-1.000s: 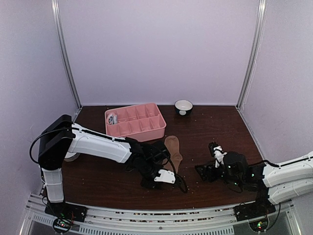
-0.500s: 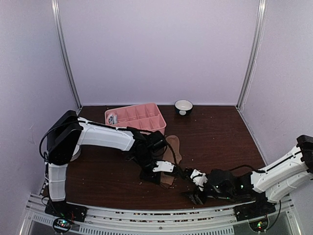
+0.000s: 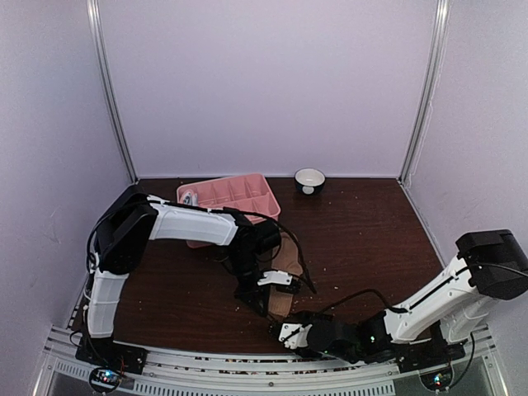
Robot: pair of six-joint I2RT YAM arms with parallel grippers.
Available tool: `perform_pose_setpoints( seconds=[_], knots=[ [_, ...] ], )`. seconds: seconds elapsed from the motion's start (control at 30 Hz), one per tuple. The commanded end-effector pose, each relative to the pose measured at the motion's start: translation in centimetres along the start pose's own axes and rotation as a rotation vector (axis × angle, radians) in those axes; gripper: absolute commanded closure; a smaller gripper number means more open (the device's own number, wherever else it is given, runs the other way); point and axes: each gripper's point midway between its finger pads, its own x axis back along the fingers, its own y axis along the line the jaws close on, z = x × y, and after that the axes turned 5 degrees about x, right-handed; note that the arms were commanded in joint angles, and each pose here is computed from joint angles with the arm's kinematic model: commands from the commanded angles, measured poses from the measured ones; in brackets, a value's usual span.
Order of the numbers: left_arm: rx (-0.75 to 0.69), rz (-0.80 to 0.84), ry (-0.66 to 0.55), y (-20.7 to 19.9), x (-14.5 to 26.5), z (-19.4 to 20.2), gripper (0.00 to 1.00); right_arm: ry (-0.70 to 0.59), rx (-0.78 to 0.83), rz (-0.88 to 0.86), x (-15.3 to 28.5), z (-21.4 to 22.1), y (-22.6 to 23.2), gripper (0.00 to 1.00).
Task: Roll the socks
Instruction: Pick up the sock from the center of the board, then roll the sock at the center of the board.
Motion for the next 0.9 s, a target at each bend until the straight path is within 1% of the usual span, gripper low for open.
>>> perform_pose_setpoints(
  seconds=[0.0, 0.07, 0.2, 0.37, 0.6, 0.67, 0.73, 0.8, 0.83, 0.87],
  knots=[
    [0.018, 0.071, 0.013, -0.6, 0.0, 0.5, 1.00, 0.040, 0.133, 0.083, -0.8, 0.3, -0.8, 0.47],
    [0.020, 0.076, 0.017, -0.7, -0.1, 0.5, 1.00, 0.048, 0.173, 0.087, -1.2, 0.3, -0.6, 0.48],
    [0.019, 0.079, 0.016, -0.6, -0.1, 0.5, 1.00, 0.072, 0.268, 0.091, -2.0, 0.5, -0.3, 0.54],
    [0.024, 0.089, 0.012, -0.7, -0.1, 0.4, 1.00, 0.096, 0.324, 0.086, -2.8, 0.7, -0.1, 0.60],
    [0.027, 0.092, 0.007, -0.7, 0.0, 0.2, 1.00, 0.093, 0.326, 0.078, -3.6, 0.0, -0.1, 0.66],
    [0.028, 0.093, 0.007, -0.7, 0.0, 0.2, 1.00, 0.096, 0.312, 0.079, -3.9, -0.2, 0.0, 0.71],
    [0.025, 0.094, 0.007, -0.8, 0.0, 0.2, 0.92, 0.097, 0.273, 0.088, -4.0, -0.1, -0.1, 0.83],
    [0.020, 0.082, 0.001, -0.8, 0.2, 0.4, 0.79, 0.095, 0.216, 0.087, -3.8, 0.1, -0.4, 0.95],
    [0.019, 0.070, -0.001, -0.7, 0.2, 0.5, 0.75, 0.092, 0.189, 0.080, -3.8, 0.2, -0.3, 1.00],
    [0.013, 0.052, -0.008, -0.5, 0.4, 0.6, 0.69, 0.092, 0.161, 0.073, -3.6, 0.4, -0.3, 1.00]
  ],
)
